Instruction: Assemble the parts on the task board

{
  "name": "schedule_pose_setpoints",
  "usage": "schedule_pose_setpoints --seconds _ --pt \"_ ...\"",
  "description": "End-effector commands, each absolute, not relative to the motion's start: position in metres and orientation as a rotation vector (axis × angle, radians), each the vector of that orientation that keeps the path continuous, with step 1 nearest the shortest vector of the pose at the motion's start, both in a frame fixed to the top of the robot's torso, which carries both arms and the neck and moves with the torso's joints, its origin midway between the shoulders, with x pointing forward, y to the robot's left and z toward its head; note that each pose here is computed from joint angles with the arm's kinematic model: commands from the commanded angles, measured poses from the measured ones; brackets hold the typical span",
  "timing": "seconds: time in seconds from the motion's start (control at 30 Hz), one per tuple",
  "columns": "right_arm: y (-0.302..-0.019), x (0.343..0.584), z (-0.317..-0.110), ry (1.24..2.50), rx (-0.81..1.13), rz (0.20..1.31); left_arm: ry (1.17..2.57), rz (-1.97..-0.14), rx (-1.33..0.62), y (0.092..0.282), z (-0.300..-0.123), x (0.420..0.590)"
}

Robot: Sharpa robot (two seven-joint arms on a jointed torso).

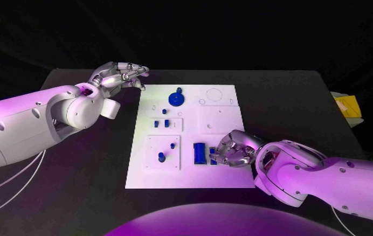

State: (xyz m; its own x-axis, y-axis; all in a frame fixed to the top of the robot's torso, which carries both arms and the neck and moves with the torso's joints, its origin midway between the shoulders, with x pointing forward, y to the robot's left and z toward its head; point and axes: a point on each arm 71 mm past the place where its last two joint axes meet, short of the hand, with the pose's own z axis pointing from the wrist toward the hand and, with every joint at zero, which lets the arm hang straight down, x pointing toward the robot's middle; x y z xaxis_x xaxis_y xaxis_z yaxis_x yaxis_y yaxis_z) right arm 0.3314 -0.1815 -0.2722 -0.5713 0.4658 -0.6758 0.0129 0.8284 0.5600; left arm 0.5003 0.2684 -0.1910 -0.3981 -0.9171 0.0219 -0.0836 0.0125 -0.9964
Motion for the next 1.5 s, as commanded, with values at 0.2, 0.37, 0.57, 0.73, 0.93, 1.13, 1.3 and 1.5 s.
schedule_pose_setpoints --seconds 0.2,0.37,0.57,0.73,0.93,1.13,1.3,1.5 --pt "-0.1798 0.3307 -0.2741 2.128 0.322 0.639 1.573 -1.491 -1.044 0.2662 -0.1899 0.4996" --pt "-0.1786 0.3301 -0.2734 2.125 0.318 0.648 1.573 -1.49 -1.045 0.2666 -0.19 0.4997" --pt "-0.1824 0.329 -0.2724 2.123 0.317 0.65 1.573 -1.489 -1.046 0.2669 -0.1901 0.4997" --pt "-0.1841 0.3263 -0.2702 2.123 0.304 0.67 1.573 -1.487 -1.047 0.2677 -0.1902 0.4998" --pt "-0.1856 0.3232 -0.2696 2.145 0.277 0.689 1.573 -1.484 -1.048 0.2687 -0.1904 0.4998" --pt "-0.186 0.3221 -0.271 2.171 0.256 0.69 1.574 -1.485 -1.048 0.2685 -0.1906 0.4997" --pt "-0.1862 0.3226 -0.272 2.179 0.251 0.686 1.574 -1.483 -1.048 0.2689 -0.1907 0.4997" --pt "-0.1869 0.3251 -0.2742 2.182 0.244 0.676 1.574 -1.484 -1.048 0.2687 -0.1906 0.4996"
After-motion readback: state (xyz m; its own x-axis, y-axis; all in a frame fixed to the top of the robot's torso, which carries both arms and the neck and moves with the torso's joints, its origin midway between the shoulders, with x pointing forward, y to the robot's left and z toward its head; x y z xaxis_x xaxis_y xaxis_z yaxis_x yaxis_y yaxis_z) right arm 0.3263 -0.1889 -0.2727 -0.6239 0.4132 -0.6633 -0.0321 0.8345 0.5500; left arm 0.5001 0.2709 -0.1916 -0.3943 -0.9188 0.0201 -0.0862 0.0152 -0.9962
